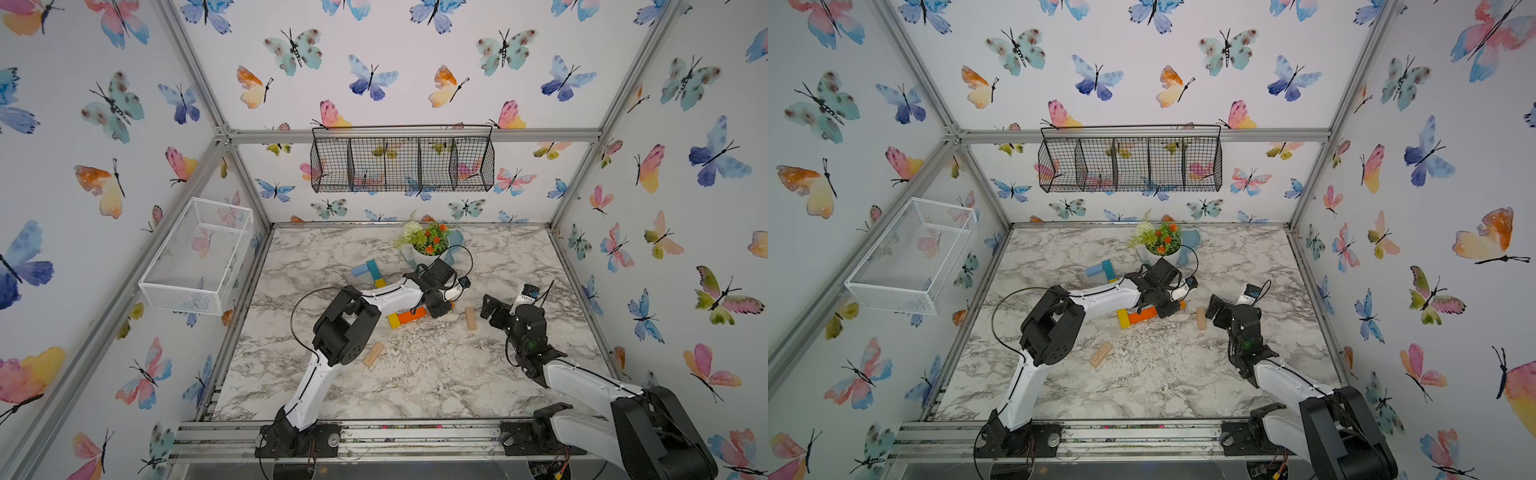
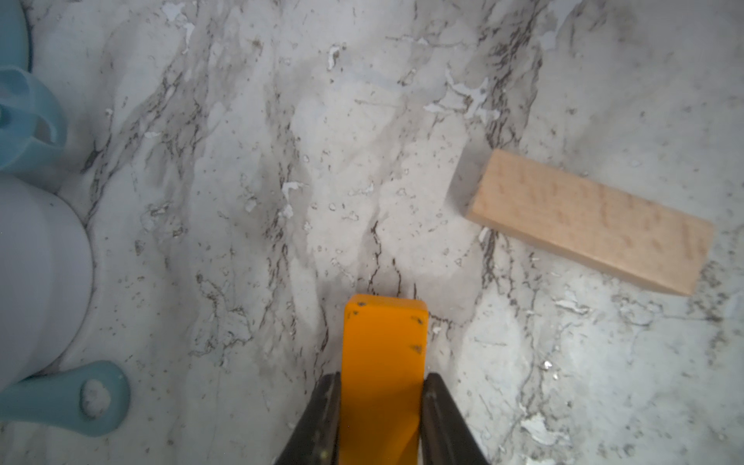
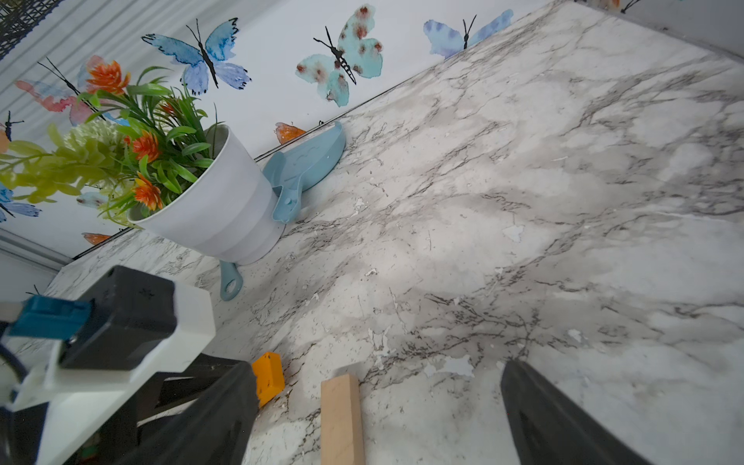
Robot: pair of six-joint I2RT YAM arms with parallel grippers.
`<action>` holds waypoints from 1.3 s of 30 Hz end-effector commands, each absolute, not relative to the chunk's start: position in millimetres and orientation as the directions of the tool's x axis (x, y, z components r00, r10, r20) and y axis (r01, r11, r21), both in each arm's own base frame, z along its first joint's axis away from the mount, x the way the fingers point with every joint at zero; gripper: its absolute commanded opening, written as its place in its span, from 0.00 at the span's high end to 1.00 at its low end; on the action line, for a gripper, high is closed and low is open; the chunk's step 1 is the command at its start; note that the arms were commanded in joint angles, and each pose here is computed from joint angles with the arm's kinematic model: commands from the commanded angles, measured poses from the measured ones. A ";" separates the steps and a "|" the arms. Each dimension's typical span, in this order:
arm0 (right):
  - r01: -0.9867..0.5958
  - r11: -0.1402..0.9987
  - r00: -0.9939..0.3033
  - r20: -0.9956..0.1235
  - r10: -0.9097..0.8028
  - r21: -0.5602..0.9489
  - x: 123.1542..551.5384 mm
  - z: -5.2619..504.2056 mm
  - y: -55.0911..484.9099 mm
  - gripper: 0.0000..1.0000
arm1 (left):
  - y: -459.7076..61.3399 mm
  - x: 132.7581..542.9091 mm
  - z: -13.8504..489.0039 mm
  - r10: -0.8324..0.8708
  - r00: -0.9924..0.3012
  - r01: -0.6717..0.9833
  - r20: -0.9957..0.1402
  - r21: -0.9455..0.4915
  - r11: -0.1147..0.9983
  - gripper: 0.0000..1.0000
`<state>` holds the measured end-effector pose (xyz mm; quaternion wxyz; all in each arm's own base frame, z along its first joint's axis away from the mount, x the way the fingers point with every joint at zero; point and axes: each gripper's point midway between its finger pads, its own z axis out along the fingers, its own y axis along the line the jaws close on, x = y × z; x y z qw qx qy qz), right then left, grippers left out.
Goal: Assemble a giraffe with building blocks
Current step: Assemble the building block at the center of the board.
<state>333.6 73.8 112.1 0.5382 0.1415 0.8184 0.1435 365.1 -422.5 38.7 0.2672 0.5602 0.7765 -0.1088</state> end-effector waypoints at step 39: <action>0.076 0.922 -0.360 -0.852 0.380 0.379 339.0 119.4 72.8 0.00 | -412.5 379.6 25.8 0.836 -0.280 0.903 -0.473 0.167 0.397 0.67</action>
